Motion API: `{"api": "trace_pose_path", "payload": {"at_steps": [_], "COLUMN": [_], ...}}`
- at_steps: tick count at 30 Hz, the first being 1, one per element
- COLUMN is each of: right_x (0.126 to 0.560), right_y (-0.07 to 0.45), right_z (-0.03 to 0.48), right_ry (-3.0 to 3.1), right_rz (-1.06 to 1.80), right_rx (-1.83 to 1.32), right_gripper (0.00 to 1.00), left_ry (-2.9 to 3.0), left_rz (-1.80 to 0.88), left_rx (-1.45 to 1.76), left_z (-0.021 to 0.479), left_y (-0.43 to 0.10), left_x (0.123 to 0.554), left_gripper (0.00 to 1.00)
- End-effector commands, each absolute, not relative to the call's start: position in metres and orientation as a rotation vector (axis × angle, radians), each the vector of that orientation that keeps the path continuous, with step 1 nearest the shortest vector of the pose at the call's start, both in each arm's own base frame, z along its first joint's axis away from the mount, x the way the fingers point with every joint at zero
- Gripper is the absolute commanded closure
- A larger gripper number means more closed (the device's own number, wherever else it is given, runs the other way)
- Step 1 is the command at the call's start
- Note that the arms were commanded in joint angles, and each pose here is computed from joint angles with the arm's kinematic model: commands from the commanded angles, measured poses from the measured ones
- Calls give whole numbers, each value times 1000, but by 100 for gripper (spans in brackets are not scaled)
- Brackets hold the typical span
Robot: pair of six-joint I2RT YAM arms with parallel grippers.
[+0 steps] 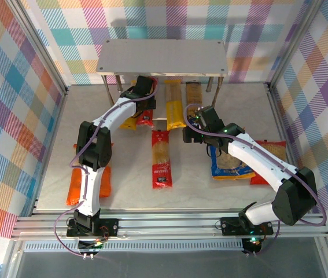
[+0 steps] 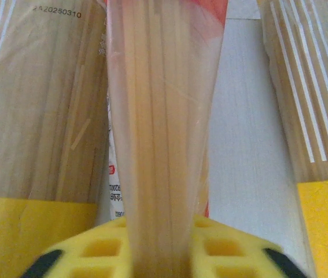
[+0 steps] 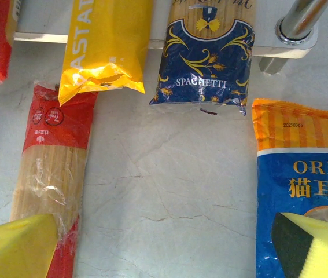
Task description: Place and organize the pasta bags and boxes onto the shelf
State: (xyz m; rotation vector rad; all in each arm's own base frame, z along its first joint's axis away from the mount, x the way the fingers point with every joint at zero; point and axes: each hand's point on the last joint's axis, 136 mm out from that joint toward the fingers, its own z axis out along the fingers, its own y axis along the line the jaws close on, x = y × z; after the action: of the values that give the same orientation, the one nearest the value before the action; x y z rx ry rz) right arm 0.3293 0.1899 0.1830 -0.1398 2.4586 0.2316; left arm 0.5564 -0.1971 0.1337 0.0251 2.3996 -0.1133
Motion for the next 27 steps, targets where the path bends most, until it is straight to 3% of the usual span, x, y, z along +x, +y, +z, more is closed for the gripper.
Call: {"api": "trace_pose_path", "payload": {"at_steps": [1, 5, 14, 23, 27], "right_x": [331, 331, 328, 326, 324], "right_y": [188, 188, 186, 186, 183], "right_z": [187, 186, 187, 187, 189], "right_ry": [2456, 2459, 2458, 2461, 2455], "right_rz": [213, 214, 215, 232, 224], "right_rx": [-145, -145, -136, -123, -121], "right_gripper": [4, 4, 4, 4, 4], "left_ry": [2407, 2412, 2381, 2399, 2421], "left_rz": [-46, -43, -62, -35, -52], "left_rx": [-10, -17, -48, -43, -53], "left_z": [127, 124, 132, 124, 118], "left_y": [-176, -174, -169, -168, -169], "left_x": [561, 557, 545, 549, 545], "left_gripper": [61, 46, 40, 47, 60]}}
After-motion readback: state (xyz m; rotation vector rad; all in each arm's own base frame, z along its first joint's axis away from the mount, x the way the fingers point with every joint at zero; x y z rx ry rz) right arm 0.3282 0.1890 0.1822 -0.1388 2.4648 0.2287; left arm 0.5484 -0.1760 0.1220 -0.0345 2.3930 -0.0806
